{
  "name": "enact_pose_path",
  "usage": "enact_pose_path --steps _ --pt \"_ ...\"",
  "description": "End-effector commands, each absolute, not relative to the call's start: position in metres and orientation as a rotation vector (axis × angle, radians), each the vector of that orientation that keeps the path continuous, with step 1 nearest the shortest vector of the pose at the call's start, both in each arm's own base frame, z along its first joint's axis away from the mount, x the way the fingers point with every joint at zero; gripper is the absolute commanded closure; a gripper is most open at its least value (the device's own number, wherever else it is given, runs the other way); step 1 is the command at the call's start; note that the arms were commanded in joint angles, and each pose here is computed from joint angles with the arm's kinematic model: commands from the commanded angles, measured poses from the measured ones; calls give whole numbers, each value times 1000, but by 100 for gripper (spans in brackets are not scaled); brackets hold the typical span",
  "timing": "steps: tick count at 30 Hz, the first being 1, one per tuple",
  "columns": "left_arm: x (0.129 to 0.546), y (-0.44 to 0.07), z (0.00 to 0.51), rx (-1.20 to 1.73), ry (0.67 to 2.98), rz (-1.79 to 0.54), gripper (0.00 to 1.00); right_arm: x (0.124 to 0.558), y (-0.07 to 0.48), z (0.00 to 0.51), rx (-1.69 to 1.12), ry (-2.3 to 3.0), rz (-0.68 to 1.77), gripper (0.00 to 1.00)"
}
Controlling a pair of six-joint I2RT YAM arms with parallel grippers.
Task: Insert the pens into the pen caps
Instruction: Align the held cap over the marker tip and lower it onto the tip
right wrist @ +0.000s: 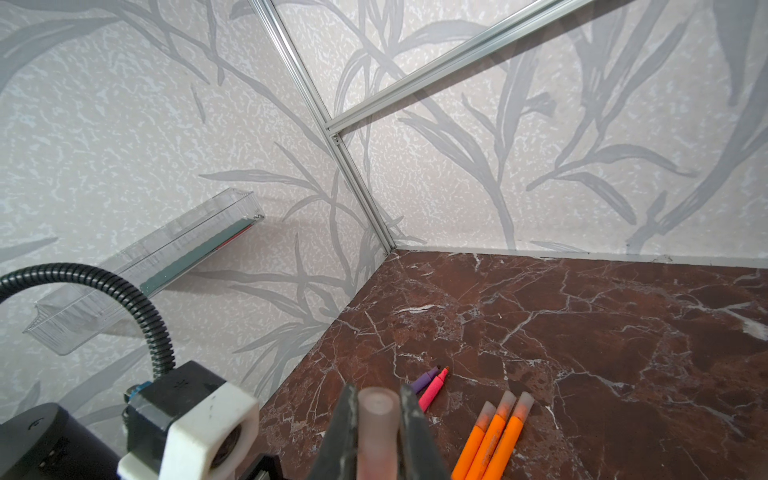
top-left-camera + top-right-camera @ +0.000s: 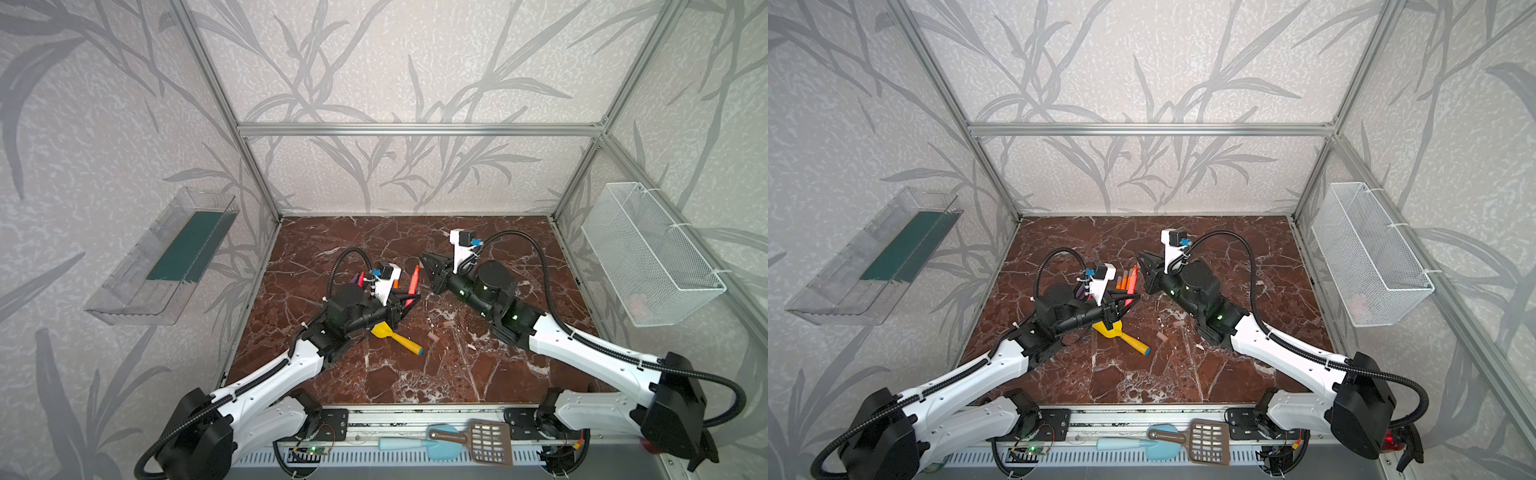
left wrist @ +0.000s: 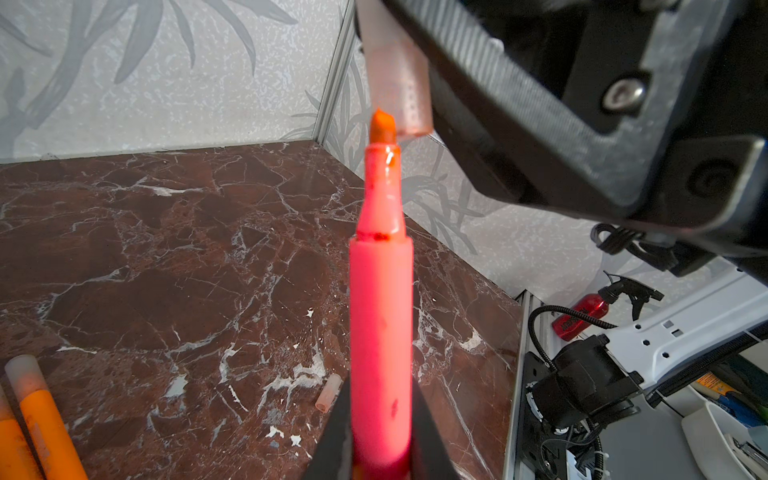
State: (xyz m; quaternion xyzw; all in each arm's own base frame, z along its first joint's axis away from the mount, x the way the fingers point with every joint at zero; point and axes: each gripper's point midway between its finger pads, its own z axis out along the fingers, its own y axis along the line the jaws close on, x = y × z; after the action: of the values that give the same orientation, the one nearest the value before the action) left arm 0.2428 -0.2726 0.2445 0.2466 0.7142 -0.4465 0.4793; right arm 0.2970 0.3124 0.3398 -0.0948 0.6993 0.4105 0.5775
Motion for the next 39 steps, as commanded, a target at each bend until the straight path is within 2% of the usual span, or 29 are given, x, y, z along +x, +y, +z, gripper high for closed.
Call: enact_pose_path --steps 1,19,39 --pt "241 -272 257 614 1689 -1091 100 300 310 366 -187 1564 985 100" --pt "241 -272 257 614 1689 -1092 100 304 316 373 -181 1554 998 100" --pt "240 -271 258 610 1685 -1088 100 293 320 342 -187 1607 1079 100"
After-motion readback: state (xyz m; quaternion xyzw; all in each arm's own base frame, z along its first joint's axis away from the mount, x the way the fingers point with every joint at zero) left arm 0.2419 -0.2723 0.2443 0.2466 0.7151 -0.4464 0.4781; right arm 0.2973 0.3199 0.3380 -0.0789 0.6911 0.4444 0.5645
